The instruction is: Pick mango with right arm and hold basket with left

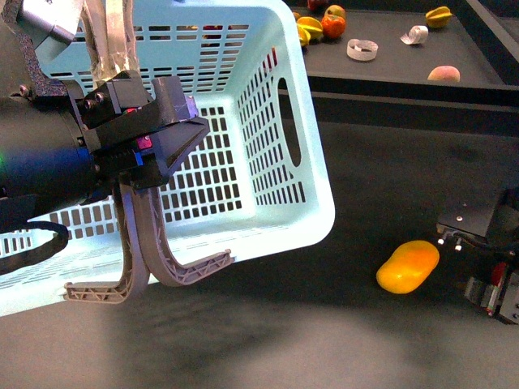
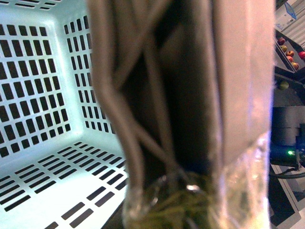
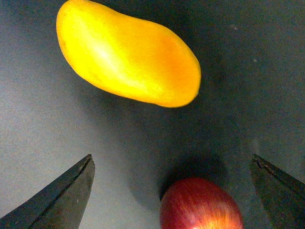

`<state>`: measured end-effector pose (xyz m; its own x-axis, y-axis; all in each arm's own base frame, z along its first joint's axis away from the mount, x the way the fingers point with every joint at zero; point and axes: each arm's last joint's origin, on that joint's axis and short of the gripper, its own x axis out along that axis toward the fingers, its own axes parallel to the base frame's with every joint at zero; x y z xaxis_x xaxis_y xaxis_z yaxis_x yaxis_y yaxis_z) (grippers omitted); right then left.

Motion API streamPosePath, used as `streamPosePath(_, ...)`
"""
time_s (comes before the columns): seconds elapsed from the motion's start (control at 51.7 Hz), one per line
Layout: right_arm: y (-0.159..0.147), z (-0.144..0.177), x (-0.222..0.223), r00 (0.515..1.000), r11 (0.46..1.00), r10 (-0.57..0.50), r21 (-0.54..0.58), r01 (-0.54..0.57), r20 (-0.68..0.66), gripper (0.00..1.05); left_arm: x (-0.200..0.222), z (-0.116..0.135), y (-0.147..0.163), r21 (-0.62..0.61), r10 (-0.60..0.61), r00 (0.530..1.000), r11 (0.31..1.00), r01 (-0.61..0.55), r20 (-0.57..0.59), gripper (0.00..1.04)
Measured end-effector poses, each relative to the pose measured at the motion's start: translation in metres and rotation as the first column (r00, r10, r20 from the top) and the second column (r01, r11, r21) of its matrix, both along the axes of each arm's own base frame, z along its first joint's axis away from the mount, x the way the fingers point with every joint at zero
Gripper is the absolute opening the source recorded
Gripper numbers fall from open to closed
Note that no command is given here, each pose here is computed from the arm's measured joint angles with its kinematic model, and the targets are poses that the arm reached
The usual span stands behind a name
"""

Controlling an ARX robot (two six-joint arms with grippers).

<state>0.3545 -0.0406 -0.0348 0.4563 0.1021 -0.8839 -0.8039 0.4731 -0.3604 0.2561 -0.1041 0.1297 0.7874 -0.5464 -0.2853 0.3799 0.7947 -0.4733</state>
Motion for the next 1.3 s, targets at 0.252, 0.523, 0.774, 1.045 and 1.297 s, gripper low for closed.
streamPosePath(0.252, 0.019, -0.026, 0.021, 0.994, 0.996, 0.093, 0.017, -0.092, -0.052, 0.96, 0.000, 0.000, 0.000, -0.001, -0.003, 1.000, 1.000, 0.003, 0.000, 0.16)
streamPosePath(0.523, 0.037, -0.047, 0.041, 0.988, 0.990, 0.142, 0.024, -0.140, -0.056, 0.96, 0.000, 0.000, 0.000, 0.000, -0.001, 1.000, 1.000, 0.001, 0.000, 0.16)
streamPosePath(0.774, 0.044, -0.063, 0.049, 0.986, 0.990, 0.136, 0.035, -0.133, -0.097, 0.96, 0.000, 0.000, 0.000, 0.000, -0.001, 1.000, 1.000, 0.001, 0.000, 0.16)
streamPosePath(1.045, 0.042, -0.072, 0.048, 0.988, 0.996, 0.085, 0.044, -0.079, -0.132, 0.90, 0.000, 0.000, 0.000, 0.000, -0.001, 1.000, 1.000, 0.001, 0.000, 0.16)
streamPosePath(1.297, 0.036, -0.071, 0.045, 0.991, 0.998, 0.036, 0.062, -0.029, -0.127, 0.65, 0.000, 0.000, 0.000, 0.000, -0.001, 1.000, 1.000, 0.001, 0.000, 0.16)
